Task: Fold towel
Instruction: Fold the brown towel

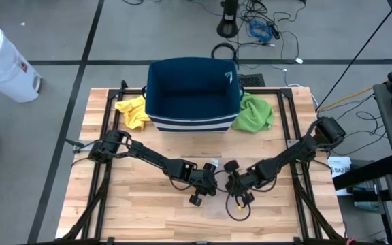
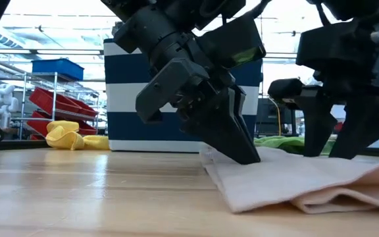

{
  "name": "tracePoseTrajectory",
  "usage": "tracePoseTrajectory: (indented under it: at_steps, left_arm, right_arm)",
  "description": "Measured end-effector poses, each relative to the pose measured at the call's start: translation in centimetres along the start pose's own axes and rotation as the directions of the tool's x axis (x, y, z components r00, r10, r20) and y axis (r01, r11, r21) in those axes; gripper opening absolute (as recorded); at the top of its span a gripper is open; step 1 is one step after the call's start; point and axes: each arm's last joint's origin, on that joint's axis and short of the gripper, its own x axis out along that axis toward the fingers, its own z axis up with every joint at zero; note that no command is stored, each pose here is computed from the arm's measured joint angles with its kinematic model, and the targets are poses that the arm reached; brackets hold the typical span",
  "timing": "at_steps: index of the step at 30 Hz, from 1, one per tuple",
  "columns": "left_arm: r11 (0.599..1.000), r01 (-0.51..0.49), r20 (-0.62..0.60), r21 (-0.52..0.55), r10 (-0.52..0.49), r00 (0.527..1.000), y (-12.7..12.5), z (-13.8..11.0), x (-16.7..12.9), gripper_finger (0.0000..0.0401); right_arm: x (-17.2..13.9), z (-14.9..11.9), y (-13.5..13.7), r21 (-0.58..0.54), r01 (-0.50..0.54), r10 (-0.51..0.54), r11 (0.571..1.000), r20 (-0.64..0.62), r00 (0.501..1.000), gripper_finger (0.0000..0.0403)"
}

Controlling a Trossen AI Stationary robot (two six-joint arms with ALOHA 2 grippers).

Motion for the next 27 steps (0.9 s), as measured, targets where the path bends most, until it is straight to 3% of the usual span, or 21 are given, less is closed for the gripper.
tracePoseTrajectory:
  at_steps: [14,27]
  left_arm:
    - [1.0,-0.006,0.008,-0.006,0.006,1.0,0.3,0.02,-0.01,0.0071]
    - [1.0,-0.007,0.008,-0.006,0.007,1.0,0.3,0.02,-0.01,0.0071]
  right_arm:
    - [0.42,0.25,0.21,-0.083,0.092,-0.09,0.992,0.022,0.996,0.0098]
    - [0.38,0.96,0.16,-0.094,0.104,-0.095,0.99,0.094,0.991,0.0098]
